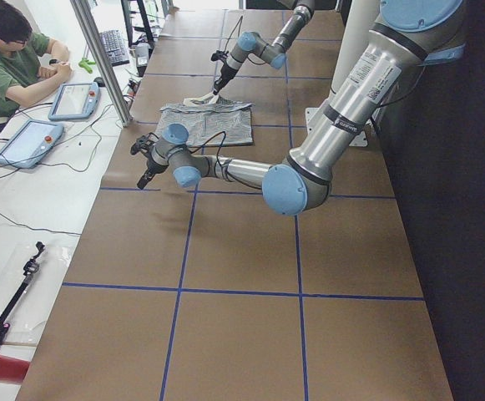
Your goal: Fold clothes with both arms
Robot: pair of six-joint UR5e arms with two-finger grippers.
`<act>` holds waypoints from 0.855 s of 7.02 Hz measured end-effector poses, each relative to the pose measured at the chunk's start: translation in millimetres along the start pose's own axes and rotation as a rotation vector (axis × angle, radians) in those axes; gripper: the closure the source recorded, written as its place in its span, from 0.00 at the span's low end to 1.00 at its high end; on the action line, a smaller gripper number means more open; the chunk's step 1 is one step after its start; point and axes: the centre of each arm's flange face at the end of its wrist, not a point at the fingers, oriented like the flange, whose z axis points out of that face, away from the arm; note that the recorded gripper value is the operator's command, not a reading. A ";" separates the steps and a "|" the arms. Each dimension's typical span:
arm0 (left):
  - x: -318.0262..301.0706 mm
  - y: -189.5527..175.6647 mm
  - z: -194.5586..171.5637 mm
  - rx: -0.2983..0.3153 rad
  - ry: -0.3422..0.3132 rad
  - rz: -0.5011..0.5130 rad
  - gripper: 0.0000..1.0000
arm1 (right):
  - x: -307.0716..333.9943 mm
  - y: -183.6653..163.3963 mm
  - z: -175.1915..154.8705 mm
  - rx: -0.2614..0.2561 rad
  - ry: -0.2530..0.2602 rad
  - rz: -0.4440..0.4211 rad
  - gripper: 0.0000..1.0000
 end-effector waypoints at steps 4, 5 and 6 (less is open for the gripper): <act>11.9 3.9 0.9 -0.003 0.013 -0.011 0.00 | -1.3 7.7 -24.6 -0.008 -0.010 -0.138 0.00; 12.2 4.0 0.7 -0.003 0.014 -0.011 0.00 | -8.7 11.4 -46.4 -0.031 0.001 -0.190 0.00; 12.3 3.8 0.5 -0.003 0.014 -0.011 0.00 | -14.7 23.9 -63.0 -0.046 0.012 -0.248 0.00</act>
